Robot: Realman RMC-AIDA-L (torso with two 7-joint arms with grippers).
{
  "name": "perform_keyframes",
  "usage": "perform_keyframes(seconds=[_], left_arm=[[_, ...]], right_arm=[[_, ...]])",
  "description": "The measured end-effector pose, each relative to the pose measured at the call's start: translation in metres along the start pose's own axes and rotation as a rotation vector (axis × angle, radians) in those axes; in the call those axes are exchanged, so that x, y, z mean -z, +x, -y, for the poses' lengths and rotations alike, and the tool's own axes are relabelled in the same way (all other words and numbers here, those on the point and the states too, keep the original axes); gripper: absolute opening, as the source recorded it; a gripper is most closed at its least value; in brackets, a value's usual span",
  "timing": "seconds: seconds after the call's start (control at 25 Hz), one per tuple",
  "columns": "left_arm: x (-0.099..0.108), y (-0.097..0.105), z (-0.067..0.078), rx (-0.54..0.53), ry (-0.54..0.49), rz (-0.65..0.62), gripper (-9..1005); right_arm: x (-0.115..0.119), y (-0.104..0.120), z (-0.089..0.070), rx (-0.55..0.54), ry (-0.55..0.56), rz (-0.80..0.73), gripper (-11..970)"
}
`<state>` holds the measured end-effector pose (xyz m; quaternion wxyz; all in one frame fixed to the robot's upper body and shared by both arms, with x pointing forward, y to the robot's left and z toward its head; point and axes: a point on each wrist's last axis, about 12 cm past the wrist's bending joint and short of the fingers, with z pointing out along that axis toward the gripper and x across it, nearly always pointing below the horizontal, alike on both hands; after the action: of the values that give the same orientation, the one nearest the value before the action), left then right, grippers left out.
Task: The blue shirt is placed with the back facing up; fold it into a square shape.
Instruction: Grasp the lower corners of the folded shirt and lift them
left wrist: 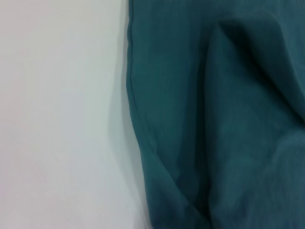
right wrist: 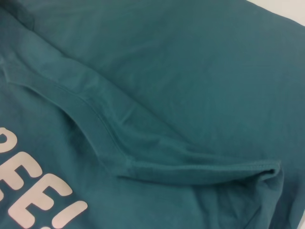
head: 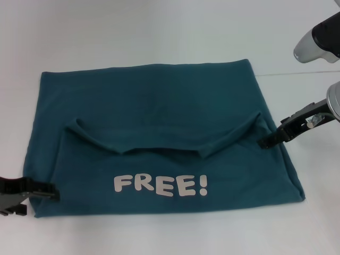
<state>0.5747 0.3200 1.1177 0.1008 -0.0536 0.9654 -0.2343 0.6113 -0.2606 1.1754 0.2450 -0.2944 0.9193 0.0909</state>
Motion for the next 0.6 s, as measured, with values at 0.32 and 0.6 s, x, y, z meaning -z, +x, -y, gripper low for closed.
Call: perform_keyframes(seconds=[0.32,0.6], left_arm=[[-0.0035,0.0012,0.0019,0.003,0.019,-0.025,939],[-0.0100,0.0028,0.0037,0.015,0.042,-0.057,938]], right_arm=[[0.0018,-0.0033,-0.0019,0.010,0.005,0.004,919],[0.0017,-0.0028,-0.0019,0.009,0.006,0.001,919]])
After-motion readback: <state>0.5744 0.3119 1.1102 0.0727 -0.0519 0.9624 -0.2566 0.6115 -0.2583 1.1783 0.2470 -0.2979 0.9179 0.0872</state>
